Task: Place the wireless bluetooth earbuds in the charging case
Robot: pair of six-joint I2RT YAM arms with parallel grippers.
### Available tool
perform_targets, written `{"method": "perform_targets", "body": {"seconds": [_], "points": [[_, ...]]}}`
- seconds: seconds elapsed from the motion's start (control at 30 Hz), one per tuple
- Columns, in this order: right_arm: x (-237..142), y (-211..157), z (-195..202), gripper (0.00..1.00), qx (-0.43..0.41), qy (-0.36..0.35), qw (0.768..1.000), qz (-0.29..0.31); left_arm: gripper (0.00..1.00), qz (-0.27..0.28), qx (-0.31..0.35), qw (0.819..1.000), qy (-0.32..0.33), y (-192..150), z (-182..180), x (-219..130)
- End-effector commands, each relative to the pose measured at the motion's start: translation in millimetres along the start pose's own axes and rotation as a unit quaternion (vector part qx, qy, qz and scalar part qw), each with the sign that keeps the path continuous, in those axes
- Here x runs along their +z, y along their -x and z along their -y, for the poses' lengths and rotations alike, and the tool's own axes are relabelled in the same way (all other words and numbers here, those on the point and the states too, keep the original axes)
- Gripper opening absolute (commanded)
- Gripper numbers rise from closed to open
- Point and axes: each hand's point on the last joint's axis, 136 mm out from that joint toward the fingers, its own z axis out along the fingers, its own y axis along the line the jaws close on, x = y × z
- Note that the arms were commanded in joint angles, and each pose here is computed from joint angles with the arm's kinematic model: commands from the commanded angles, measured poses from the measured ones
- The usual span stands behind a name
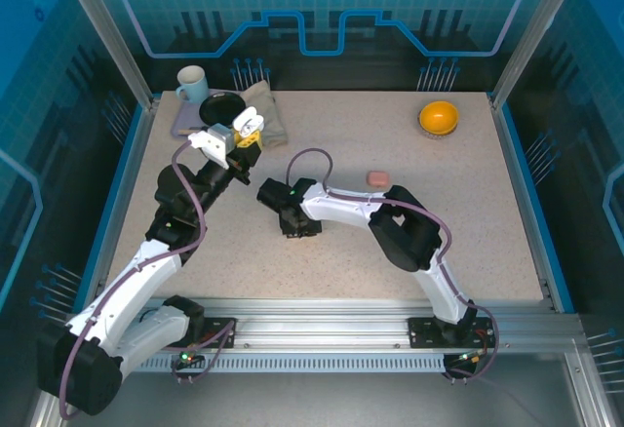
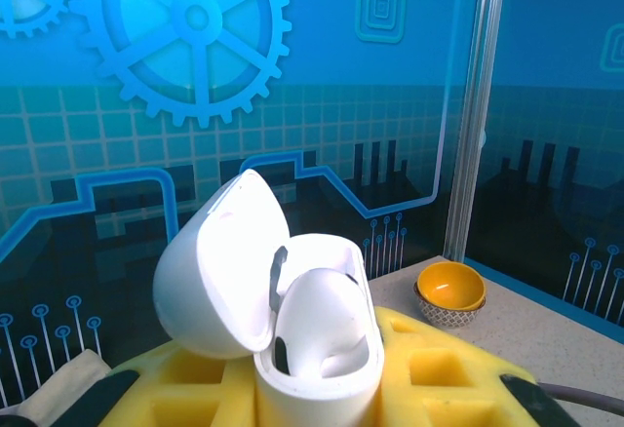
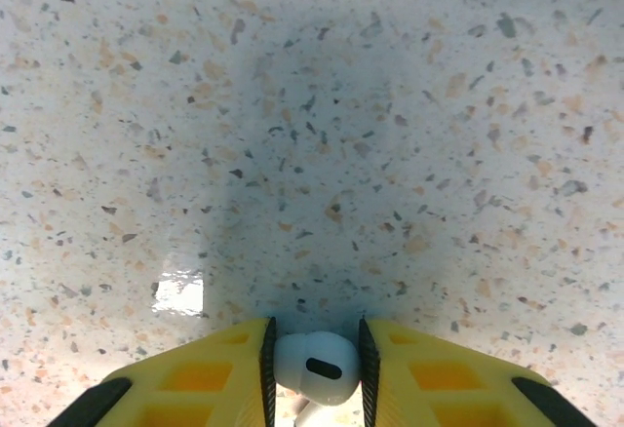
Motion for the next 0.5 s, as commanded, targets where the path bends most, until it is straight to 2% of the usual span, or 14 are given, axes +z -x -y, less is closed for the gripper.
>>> {"method": "perform_targets", "body": {"seconds": [0.0,0.33,0.47], "points": [[-14,4,20,0.28,0.014,-0.022,1.0,0.016,0.0,0.023,0.001,1.0,-0.004,11,1,-2],[-44,16,39,0.27,0.016,-0.026,0.997,0.077,0.0,0.017,-0.002,1.0,-0.008,9,2,-2],[-71,27,52,0.27,0.018,-0.022,0.992,0.123,0.0,0.014,0.002,1.0,-0.013,8,3,-2]]}}
